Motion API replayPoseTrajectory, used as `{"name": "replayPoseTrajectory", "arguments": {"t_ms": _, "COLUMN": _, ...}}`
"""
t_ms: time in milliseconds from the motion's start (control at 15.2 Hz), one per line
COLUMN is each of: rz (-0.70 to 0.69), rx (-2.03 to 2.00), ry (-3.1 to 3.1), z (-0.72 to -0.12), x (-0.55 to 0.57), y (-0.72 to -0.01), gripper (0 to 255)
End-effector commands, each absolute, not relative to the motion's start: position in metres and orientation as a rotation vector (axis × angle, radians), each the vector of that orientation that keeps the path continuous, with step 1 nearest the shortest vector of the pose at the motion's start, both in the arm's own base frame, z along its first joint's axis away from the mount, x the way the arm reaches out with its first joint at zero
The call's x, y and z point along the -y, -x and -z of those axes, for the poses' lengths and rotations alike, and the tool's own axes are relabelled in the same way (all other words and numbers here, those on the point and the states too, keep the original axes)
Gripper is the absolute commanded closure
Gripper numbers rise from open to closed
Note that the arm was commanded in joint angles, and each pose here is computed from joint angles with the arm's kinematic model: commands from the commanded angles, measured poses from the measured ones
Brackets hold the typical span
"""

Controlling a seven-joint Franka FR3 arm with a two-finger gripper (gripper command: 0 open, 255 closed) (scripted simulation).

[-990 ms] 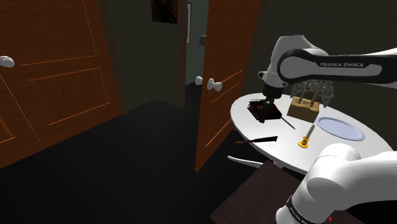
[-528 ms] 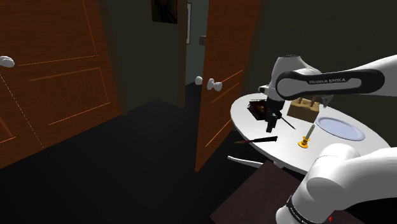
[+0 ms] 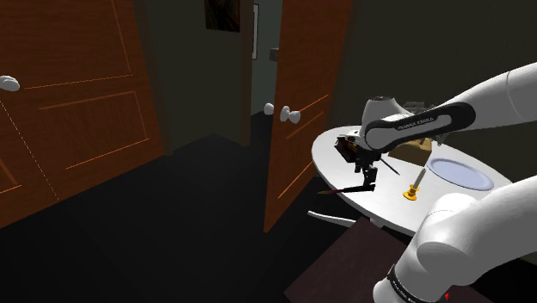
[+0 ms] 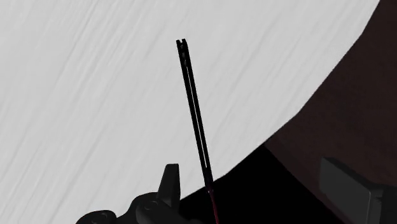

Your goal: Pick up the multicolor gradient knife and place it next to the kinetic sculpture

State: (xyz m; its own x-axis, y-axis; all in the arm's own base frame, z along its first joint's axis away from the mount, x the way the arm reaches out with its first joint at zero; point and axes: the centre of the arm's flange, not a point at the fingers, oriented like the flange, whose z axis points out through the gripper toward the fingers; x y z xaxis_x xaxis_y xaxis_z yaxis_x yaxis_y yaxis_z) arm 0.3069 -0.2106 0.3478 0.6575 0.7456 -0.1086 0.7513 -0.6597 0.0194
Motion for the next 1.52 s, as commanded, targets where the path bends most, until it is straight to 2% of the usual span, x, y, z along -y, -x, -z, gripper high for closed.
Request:
{"name": "replayPoseTrajectory", "arguments": {"t_ms": 0, "rz": 0.161, "rx": -1.370, "ry": -2.742, "z": -0.326, "x": 0.230, "y": -0.311, "gripper": 0}}
{"name": "replayPoseTrajectory", "arguments": {"t_ms": 594, "rz": 0.179, "rx": -1.459, "ry": -2.686, "z": -0.271, "x": 0.249, "y": -0.315, "gripper": 0}}
{"name": "replayPoseTrajectory", "arguments": {"t_ms": 1188, "rz": 0.179, "rx": -1.459, "ry": -2.686, "z": -0.268, "x": 0.249, "y": -0.315, "gripper": 0}}
{"name": "replayPoseTrajectory", "arguments": {"t_ms": 1254, "rz": 0.179, "rx": -1.459, "ry": -2.686, "z": -0.268, "x": 0.249, "y": -0.315, "gripper": 255}}
{"name": "replayPoseTrajectory", "arguments": {"t_ms": 1452, "rz": 0.179, "rx": -1.459, "ry": -2.686, "z": -0.268, "x": 0.249, "y": -0.315, "gripper": 255}}
